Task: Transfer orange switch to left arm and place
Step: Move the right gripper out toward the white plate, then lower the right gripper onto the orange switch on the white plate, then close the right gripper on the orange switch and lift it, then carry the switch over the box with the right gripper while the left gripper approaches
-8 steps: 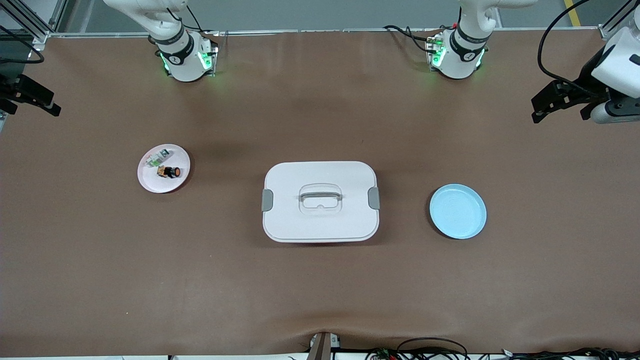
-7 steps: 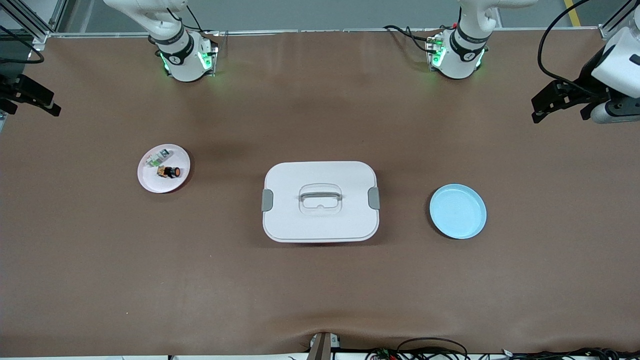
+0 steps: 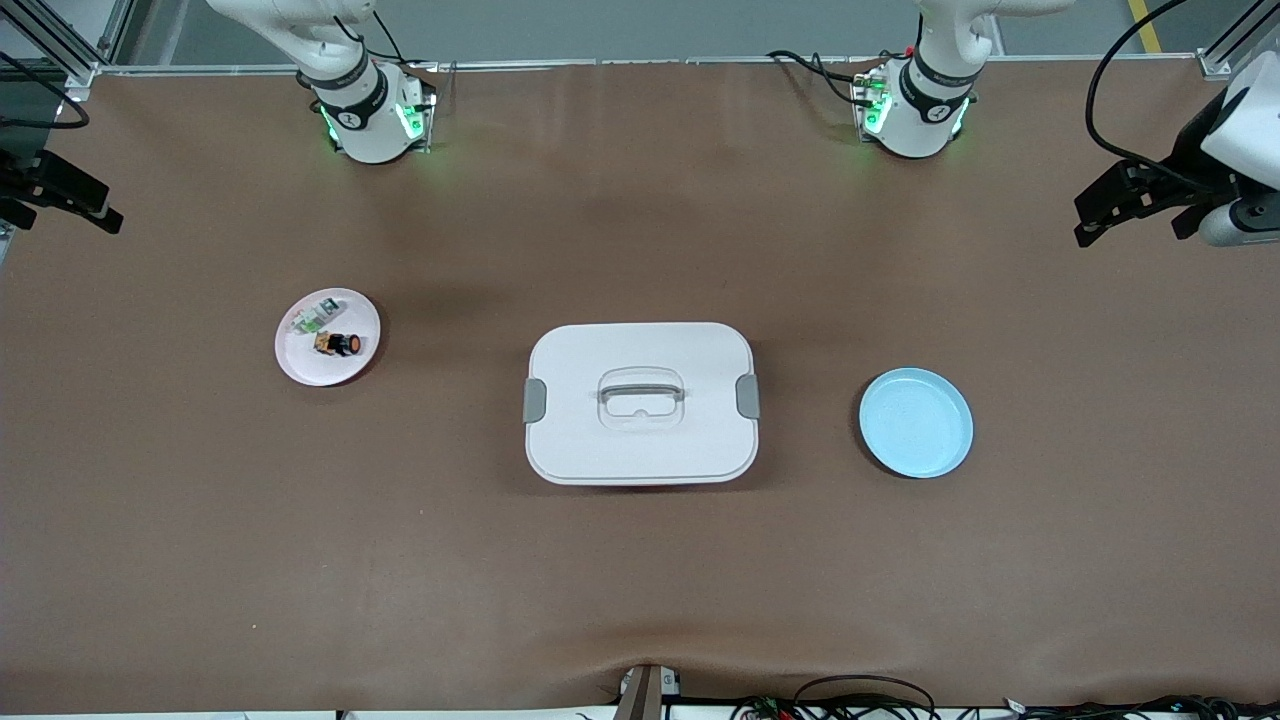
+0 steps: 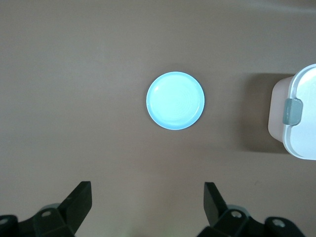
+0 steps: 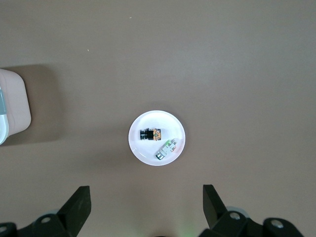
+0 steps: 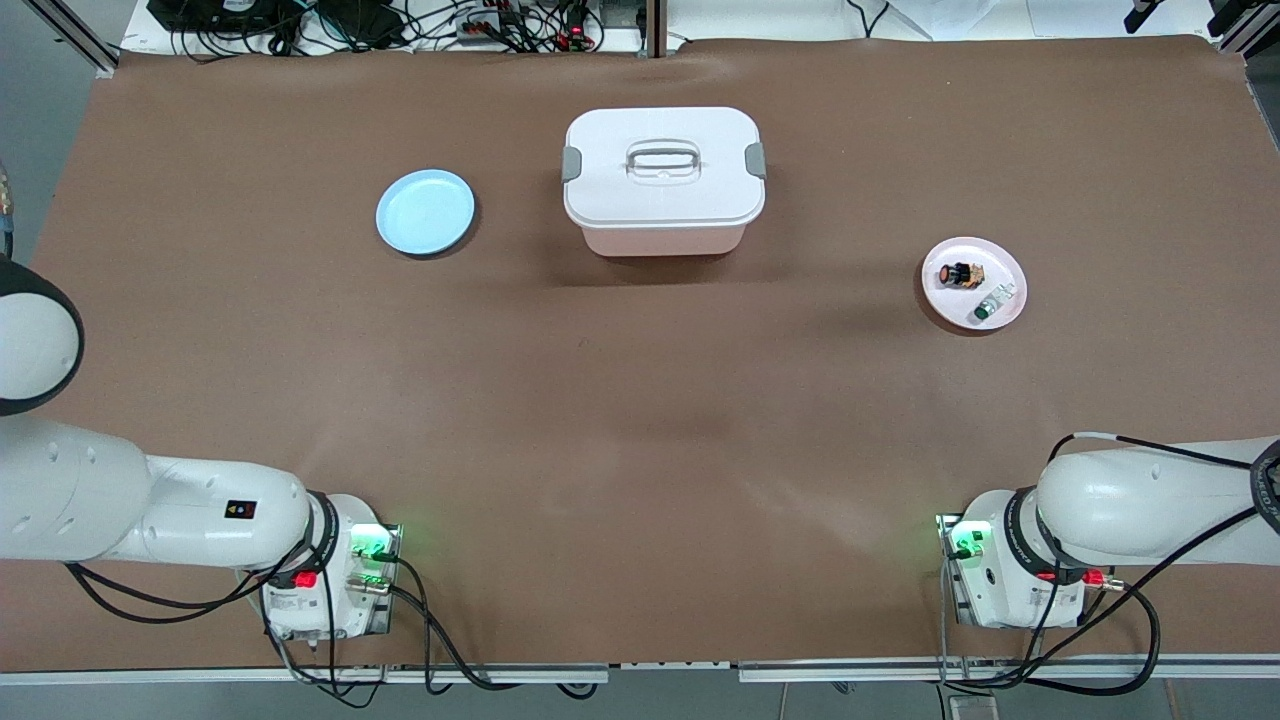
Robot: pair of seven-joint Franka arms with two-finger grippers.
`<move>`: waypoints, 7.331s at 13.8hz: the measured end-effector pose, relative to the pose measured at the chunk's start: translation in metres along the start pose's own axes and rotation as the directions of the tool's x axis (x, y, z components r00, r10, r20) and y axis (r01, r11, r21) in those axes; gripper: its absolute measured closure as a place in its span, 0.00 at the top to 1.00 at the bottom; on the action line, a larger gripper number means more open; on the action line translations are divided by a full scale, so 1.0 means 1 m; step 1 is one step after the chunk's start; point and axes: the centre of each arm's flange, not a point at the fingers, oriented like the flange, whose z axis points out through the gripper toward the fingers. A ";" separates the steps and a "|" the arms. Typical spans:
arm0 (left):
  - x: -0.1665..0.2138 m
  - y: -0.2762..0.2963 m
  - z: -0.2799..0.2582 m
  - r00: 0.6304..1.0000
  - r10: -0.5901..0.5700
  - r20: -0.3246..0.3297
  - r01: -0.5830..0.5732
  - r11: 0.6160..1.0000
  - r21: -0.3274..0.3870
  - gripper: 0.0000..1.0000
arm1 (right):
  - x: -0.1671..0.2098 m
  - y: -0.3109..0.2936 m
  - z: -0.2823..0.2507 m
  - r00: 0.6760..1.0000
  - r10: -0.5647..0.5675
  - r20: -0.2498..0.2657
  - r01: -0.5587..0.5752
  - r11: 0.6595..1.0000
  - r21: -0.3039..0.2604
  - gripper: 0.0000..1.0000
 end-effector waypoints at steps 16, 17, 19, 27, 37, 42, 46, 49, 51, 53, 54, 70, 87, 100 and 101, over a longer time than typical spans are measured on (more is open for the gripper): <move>0.007 -0.001 0.012 1.000 -0.008 0.022 0.008 1.000 0.003 1.00 | 0.027 -0.005 0.054 0.992 -0.008 0.128 0.008 1.000 0.000 1.00; 0.007 -0.001 0.012 1.000 -0.008 0.022 0.008 1.000 0.003 1.00 | 0.036 -0.005 0.073 0.988 -0.008 0.153 0.008 1.000 0.000 1.00; 0.007 -0.001 0.012 1.000 -0.008 0.022 0.008 1.000 0.003 1.00 | 0.051 -0.004 0.114 0.985 -0.006 0.172 0.006 1.000 -0.001 1.00; 0.007 0.000 0.012 1.000 -0.008 0.022 0.008 1.000 0.003 1.00 | 0.033 0.003 0.236 0.978 0.034 0.204 -0.044 0.998 0.045 1.00; 0.007 -0.001 0.012 1.000 -0.009 0.022 0.009 1.000 0.003 1.00 | -0.013 -0.014 0.323 0.997 -0.014 0.080 0.010 0.999 0.046 1.00; 0.007 -0.001 0.011 1.000 -0.009 0.020 0.009 1.000 0.003 1.00 | -0.025 -0.012 0.364 0.996 -0.047 0.069 0.045 0.998 0.039 1.00; 0.007 -0.001 0.010 1.000 -0.010 0.019 0.010 1.000 0.002 1.00 | -0.033 -0.008 0.402 0.998 -0.045 0.045 0.044 0.999 0.027 1.00; 0.007 -0.002 0.010 1.000 -0.010 0.018 0.010 1.000 0.002 1.00 | -0.035 -0.003 0.427 0.998 -0.035 0.048 0.034 0.999 0.020 1.00; 0.007 -0.003 0.009 1.000 -0.012 0.016 0.012 1.000 0.002 1.00 | -0.034 -0.001 0.438 0.999 -0.026 0.046 0.025 0.999 0.021 1.00; 0.008 -0.007 0.009 1.000 -0.021 0.016 0.021 1.000 0.002 1.00 | -0.035 -0.001 0.446 0.998 -0.021 0.054 0.020 1.000 0.022 1.00; 0.008 -0.009 0.009 1.000 -0.025 0.016 0.025 1.000 0.002 1.00 | -0.036 -0.001 0.449 0.998 -0.021 0.058 0.020 1.000 0.023 1.00; 0.020 -0.012 0.022 0.999 -0.033 0.013 0.033 0.999 0.001 1.00 | -0.038 -0.007 0.477 0.997 -0.030 0.066 0.029 0.999 0.019 0.73; 0.017 0.009 0.015 1.000 -0.007 -0.007 0.007 1.000 -0.015 1.00 | 0.043 -0.123 0.210 0.848 0.304 0.434 -0.416 0.890 0.189 0.73; 0.002 0.092 0.008 1.000 0.010 -0.022 -0.014 0.979 -0.203 1.00 | 0.033 -0.404 0.147 0.447 0.709 0.545 -0.854 0.520 0.023 0.73; 0.004 0.098 0.012 1.000 0.008 -0.027 -0.014 0.970 -0.241 1.00 | 0.032 -0.420 0.148 0.407 0.725 0.556 -0.874 0.487 0.005 0.73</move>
